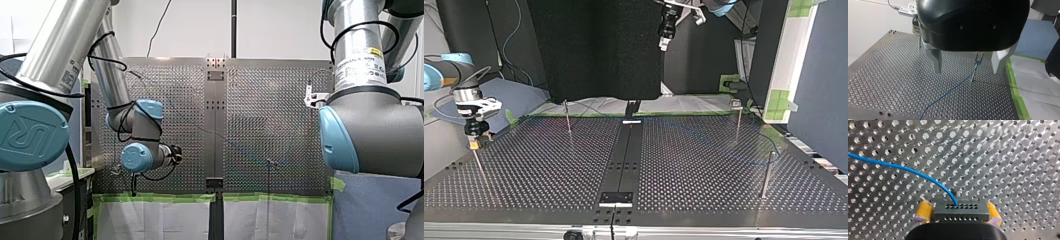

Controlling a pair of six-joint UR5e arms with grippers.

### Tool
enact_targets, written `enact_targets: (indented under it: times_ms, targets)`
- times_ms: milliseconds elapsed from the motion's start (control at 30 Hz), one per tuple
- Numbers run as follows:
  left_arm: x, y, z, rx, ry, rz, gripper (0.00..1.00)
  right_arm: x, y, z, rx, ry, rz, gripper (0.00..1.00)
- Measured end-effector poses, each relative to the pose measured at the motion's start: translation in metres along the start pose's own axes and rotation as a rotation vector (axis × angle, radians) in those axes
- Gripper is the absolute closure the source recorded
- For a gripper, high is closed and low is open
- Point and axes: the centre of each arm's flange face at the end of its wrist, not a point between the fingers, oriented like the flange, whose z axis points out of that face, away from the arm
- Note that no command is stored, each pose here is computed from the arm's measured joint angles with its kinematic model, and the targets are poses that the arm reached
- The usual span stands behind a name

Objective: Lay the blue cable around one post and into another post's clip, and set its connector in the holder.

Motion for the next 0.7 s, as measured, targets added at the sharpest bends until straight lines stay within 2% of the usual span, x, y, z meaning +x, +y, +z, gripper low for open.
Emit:
enact_targets:
  times_ms: [33, 333, 700]
  targets:
    - [0.0001, 0.0000, 0.0000, 0.000, 0.000, 0.000, 0.00, 0.0000, 0.0000, -0.0001, -0.001, -0.001, 0.000, 0.16]
    - [0.0001, 0.0001, -0.0001, 0.000, 0.001, 0.000, 0.00, 0.0004, 0.0006, 0.0002, -0.002, 0.003, -0.002, 0.16]
    - [0.0003, 0.0001, -0.0002, 0.000, 0.002, 0.000, 0.00, 0.0010, 0.0019, 0.0006, -0.004, 0.009, -0.002, 0.09]
